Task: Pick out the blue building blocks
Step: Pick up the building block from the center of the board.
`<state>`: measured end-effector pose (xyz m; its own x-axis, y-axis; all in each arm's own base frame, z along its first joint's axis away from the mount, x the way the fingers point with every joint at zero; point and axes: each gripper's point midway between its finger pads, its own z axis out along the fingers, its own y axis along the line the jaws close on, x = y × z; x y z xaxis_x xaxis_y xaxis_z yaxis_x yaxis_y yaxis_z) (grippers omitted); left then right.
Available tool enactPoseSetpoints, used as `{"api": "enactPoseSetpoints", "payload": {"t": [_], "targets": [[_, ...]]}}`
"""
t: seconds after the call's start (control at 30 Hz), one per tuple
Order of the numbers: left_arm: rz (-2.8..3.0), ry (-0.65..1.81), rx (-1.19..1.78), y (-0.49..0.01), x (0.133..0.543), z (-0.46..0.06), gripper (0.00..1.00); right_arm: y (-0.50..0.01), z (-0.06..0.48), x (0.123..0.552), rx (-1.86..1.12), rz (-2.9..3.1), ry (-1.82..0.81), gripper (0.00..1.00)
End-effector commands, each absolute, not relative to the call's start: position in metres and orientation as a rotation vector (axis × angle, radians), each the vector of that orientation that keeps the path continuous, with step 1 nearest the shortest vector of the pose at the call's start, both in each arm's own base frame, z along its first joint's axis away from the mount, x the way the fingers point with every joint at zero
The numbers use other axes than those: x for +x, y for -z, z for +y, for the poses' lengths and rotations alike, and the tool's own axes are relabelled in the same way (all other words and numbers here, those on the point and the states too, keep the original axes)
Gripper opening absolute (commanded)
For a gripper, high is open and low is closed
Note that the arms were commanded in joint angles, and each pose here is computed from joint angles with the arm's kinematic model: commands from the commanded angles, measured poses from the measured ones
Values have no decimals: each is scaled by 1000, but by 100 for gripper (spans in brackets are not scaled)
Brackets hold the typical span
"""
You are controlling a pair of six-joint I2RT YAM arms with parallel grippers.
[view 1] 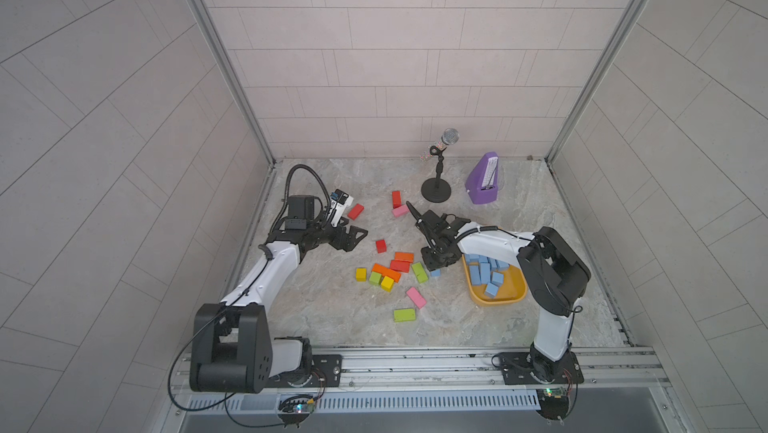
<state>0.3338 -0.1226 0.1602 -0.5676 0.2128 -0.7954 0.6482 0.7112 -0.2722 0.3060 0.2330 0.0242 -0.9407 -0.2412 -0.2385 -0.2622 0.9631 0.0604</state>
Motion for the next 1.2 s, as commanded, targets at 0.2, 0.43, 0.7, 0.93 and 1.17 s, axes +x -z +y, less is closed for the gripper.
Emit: {"api": "enactPoseSetpoints", "payload": {"t": [0.2,0.43,0.7,0.93,1.17], "targets": [[2122,731,662,-162,332,-124,90,-7,229,295,-360,2957,-181,40],[2104,805,686,-157,328,-132,89,-39,235,301,-361,2885,-252,26],[2059,871,792,-156,313,-154,89,-120,208,304,-319,2707,-281,22],[2051,890,874,-149,304,-171,88,-137,102,291,-70,2700,-126,22],[2040,875,910,-149,300,-176,88,-111,40,269,58,2826,-57,23]]}}
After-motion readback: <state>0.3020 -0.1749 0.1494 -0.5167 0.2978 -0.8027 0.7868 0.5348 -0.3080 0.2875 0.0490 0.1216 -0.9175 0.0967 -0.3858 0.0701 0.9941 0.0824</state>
